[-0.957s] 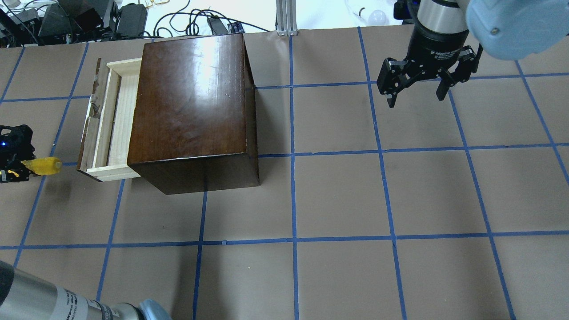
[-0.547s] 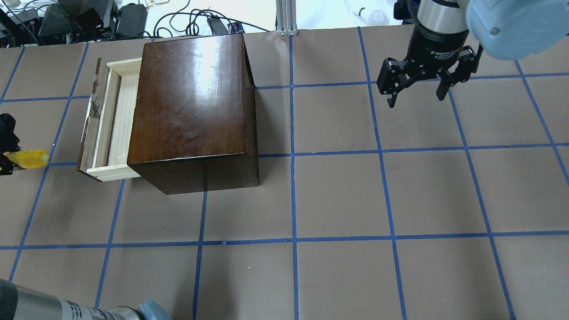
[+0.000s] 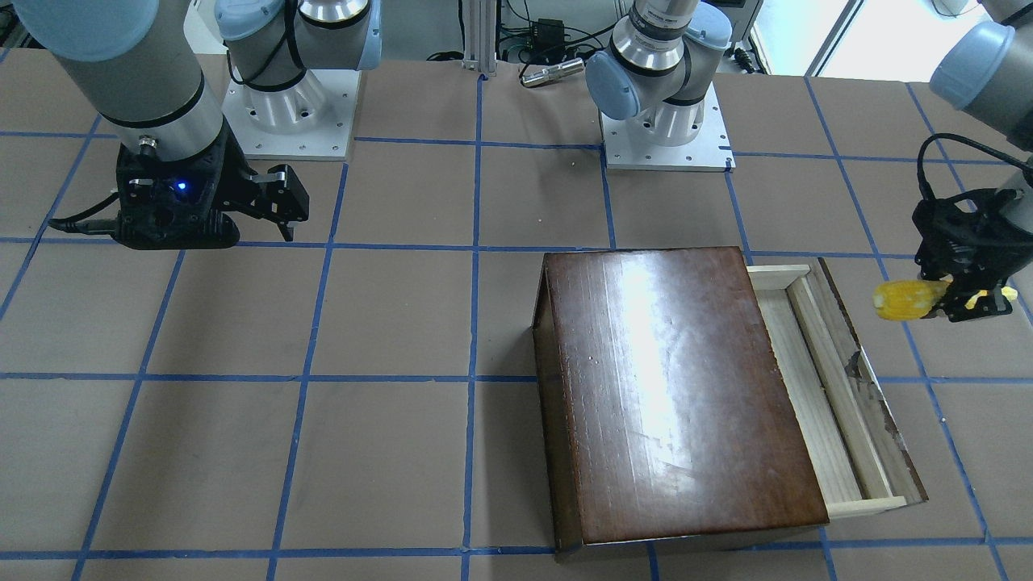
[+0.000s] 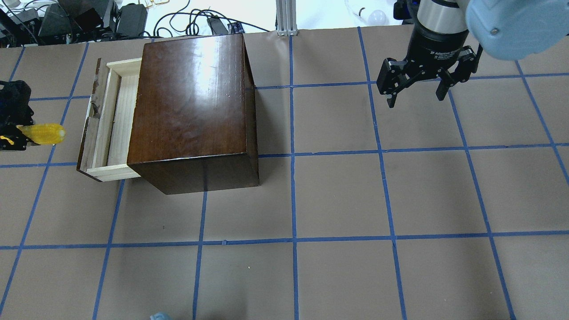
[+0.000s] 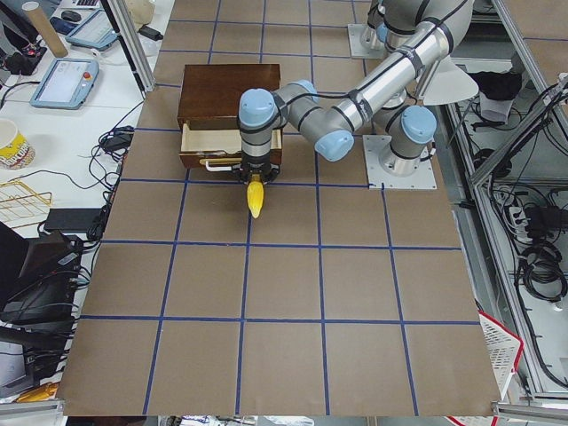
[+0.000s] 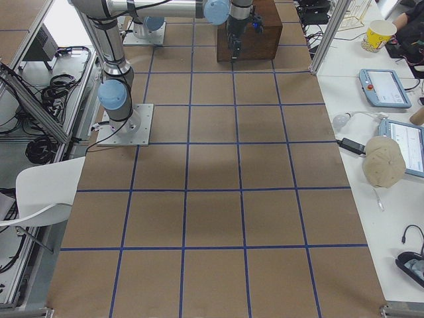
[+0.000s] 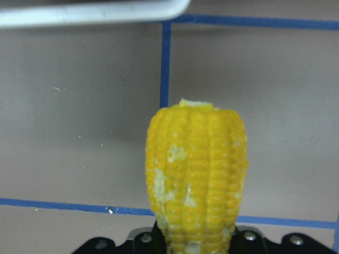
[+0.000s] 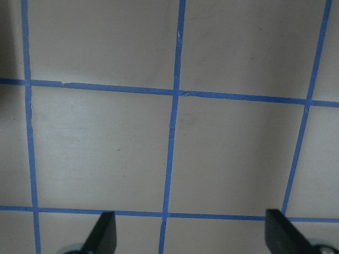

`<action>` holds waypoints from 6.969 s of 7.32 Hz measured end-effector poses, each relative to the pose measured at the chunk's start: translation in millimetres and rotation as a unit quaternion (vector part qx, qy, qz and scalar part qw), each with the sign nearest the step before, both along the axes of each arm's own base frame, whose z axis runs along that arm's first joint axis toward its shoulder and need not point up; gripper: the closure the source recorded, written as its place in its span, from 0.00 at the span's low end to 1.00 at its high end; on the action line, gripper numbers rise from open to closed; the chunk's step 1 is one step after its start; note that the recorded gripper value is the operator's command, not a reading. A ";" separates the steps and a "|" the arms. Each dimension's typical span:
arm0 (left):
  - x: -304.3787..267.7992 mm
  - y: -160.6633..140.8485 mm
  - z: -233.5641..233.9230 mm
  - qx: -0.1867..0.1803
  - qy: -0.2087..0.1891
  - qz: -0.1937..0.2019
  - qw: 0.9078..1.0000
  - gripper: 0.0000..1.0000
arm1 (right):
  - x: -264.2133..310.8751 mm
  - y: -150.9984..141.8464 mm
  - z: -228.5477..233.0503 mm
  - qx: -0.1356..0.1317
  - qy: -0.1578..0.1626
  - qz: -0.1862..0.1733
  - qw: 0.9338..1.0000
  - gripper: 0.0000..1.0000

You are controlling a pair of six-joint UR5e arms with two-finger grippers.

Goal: Open drawer and put corn inside

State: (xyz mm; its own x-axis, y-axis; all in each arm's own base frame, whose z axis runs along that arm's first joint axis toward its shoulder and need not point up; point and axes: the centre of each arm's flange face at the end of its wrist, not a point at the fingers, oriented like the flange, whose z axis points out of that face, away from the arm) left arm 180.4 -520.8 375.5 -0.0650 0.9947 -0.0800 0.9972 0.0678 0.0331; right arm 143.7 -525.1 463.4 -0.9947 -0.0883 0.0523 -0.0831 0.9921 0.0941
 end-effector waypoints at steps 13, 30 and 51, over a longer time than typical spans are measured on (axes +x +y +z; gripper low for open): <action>-128.9 -50.9 30.7 -0.015 0.060 0.600 0.797 1.00 | -0.5 -0.1 0.0 0.000 0.000 0.000 1.000 0.00; -105.5 -108.1 9.7 0.021 0.048 0.706 0.707 0.00 | -0.3 -0.1 0.0 0.000 0.000 0.000 1.000 0.00; -304.7 24.7 122.5 0.013 0.044 0.647 0.761 0.00 | 0.1 0.1 0.0 0.000 0.000 0.000 1.000 0.00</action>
